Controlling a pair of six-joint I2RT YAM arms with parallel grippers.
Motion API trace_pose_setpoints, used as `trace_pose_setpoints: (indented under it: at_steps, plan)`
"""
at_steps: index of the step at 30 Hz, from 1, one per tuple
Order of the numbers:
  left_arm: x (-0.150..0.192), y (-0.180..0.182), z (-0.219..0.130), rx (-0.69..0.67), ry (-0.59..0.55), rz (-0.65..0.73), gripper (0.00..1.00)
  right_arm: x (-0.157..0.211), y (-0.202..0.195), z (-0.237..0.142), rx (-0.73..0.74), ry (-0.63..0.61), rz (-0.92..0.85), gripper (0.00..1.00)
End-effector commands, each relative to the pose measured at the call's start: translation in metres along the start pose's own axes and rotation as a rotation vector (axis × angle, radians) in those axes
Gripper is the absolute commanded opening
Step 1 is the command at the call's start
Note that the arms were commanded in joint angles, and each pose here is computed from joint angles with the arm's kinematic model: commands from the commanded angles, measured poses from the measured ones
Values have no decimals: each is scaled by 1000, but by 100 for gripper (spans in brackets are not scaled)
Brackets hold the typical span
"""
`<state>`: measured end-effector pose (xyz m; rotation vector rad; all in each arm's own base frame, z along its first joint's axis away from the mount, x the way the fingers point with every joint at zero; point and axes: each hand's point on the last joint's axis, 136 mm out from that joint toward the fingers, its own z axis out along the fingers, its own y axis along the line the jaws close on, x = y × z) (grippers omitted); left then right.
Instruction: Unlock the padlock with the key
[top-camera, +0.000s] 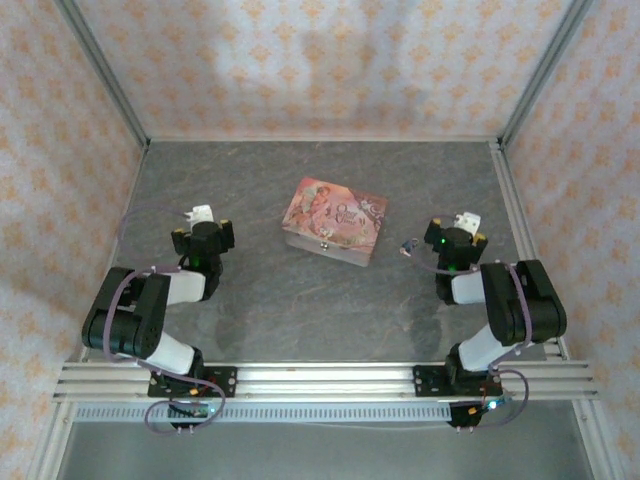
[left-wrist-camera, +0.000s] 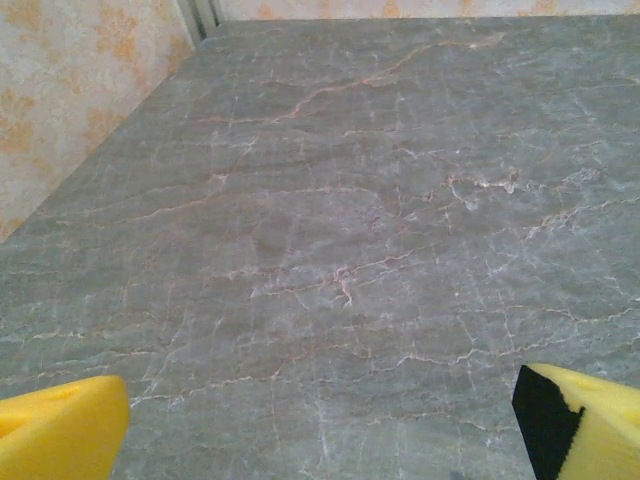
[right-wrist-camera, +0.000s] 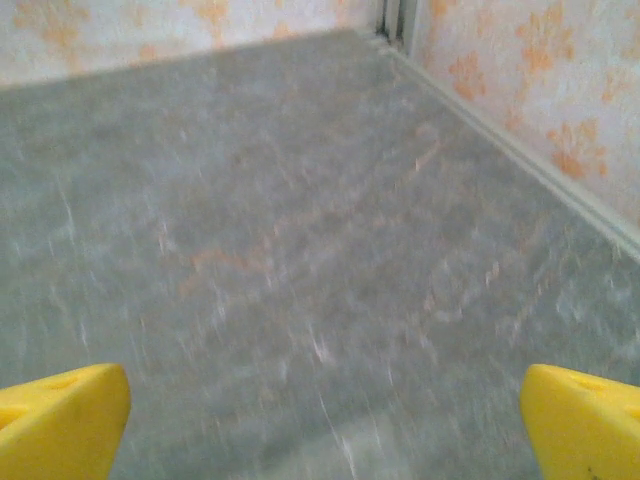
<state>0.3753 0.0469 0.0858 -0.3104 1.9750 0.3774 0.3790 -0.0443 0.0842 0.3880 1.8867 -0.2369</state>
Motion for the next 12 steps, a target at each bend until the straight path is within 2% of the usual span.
trace_pose_setpoints:
  at_steps: [1,3,12]
  plan:
    - [-14,-4,0,30,-58,-22,100,-16,2,0,12,-67,16,99]
    - [-16,-4,0,30,-64,-26,100,-13,1,-1,18,-31,9,99]
    - [-15,-4,0,31,-56,-26,100,-14,1,1,8,-37,23,99]
